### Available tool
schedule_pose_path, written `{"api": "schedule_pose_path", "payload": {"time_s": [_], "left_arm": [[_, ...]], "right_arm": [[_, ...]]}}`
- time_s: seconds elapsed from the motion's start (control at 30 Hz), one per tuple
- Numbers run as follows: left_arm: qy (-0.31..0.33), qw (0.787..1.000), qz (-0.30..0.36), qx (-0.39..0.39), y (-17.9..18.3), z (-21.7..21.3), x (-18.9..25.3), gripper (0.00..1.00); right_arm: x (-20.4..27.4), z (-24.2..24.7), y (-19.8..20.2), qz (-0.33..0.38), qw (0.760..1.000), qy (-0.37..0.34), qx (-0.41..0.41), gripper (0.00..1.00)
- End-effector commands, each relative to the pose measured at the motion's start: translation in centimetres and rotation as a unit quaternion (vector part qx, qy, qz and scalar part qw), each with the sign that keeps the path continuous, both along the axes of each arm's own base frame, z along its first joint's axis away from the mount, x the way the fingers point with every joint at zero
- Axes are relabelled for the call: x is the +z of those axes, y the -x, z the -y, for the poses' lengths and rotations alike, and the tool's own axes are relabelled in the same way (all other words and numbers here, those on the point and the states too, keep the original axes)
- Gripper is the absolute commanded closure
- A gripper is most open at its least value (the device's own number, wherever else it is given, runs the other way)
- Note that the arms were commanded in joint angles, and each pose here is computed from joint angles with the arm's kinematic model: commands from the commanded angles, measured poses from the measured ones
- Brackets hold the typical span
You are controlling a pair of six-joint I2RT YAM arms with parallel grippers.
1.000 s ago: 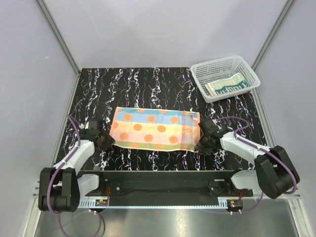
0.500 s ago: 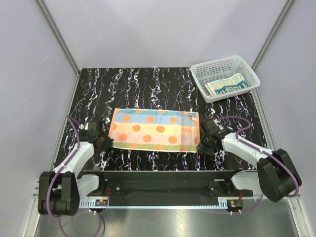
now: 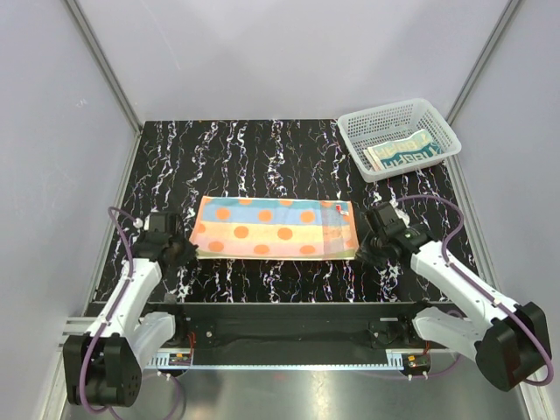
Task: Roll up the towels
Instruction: Fold the towel
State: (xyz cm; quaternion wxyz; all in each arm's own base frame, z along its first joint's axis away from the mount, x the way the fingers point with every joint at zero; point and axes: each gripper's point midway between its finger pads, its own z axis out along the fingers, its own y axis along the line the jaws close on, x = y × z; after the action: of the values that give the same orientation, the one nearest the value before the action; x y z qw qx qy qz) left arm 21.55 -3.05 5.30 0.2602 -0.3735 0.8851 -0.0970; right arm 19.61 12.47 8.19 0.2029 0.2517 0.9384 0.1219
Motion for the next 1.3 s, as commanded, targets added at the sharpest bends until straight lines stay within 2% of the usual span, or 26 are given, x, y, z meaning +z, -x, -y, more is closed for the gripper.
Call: {"api": "schedule_pose_path", "payload": {"time_s": [0.0,0.2,0.6,1.27], "left_arm": [[0.007,0.999,0.034,0.0,-1.7,0.2,3.0,1.0],[-0.008,0.999,0.038,-0.028,-5.3,0.2,6.2,1.0],[-0.007,0.997,0.017,-0.07,-13.2,1.1,8.1,1.0],[-0.011,0.995,-0.056,-0.084,-22.2,1.3,2.4,1.0]], "right_arm": [[2.0,0.7,-1.2,0.024,1.0,0.019,-0.006,1.0],[4.2,-0.1,-5.2,0.047,0.997,0.051,0.01,1.0],[3.4,-0.8,-11.9,0.038,0.996,0.078,0.012,1.0],[-1.8,-0.5,-19.6,-0.01,0.995,0.102,0.012,1.0]]}}
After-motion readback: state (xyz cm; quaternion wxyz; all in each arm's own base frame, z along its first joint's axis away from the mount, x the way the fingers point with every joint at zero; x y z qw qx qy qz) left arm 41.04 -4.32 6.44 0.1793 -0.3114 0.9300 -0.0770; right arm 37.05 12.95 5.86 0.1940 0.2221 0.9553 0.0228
